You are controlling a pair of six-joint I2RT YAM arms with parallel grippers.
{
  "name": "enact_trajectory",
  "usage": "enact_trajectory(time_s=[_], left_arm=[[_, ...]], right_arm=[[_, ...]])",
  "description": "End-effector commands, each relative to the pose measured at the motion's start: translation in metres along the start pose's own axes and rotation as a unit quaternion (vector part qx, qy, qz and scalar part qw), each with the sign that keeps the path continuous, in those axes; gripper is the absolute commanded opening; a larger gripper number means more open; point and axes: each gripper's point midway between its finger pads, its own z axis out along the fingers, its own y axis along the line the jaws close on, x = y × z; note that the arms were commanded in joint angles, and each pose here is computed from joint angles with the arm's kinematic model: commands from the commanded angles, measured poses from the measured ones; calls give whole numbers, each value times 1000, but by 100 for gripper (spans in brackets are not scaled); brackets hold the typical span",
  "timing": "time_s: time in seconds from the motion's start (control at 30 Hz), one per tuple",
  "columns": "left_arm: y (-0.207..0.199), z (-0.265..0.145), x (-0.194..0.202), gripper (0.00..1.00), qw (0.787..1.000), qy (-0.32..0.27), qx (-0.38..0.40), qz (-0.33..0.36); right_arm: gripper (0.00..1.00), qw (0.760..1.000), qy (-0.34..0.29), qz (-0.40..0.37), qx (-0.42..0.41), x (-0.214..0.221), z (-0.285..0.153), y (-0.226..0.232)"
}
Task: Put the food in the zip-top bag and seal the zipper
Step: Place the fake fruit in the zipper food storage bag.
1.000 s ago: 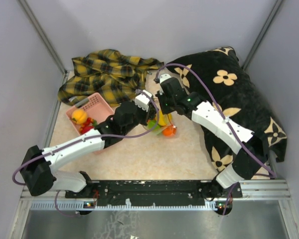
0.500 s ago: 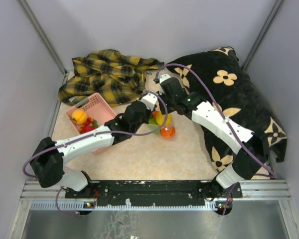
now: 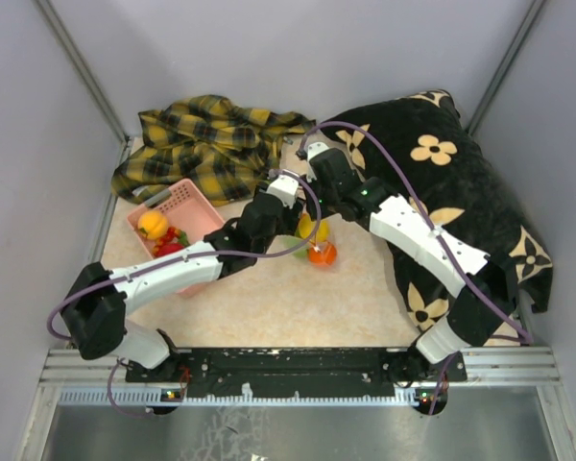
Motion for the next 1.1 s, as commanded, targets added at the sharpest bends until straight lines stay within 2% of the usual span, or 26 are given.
enact_trajectory(time_s=[0.0,0.33,0.53,0.63,0.8,0.9,1.07], left_arm=[[1,-5,-31,73,998,-30,-5,-46],[-3,-26,-42,81,996,-20,33,-85],[-3,-23,-48,79,991,-13,48,-120],[2,-21,-51,75,990,-6,43,-133],[11,-36,-51,74,987,20,30,-155],[32,-48,-33,75,983,47,-9,-179],[43,-66,6,75,969,101,0,-228]], right_arm=[[0,998,-54,6,-21,-31,-18,11],[0,998,-56,6,-21,-35,-15,12],[0,998,-54,7,-30,-35,-13,15],[0,998,-54,8,-29,-35,-14,15],[0,998,-52,8,-28,-34,-13,14],[0,998,-52,8,-30,-33,-12,15],[0,998,-50,7,-32,-32,-10,16]])
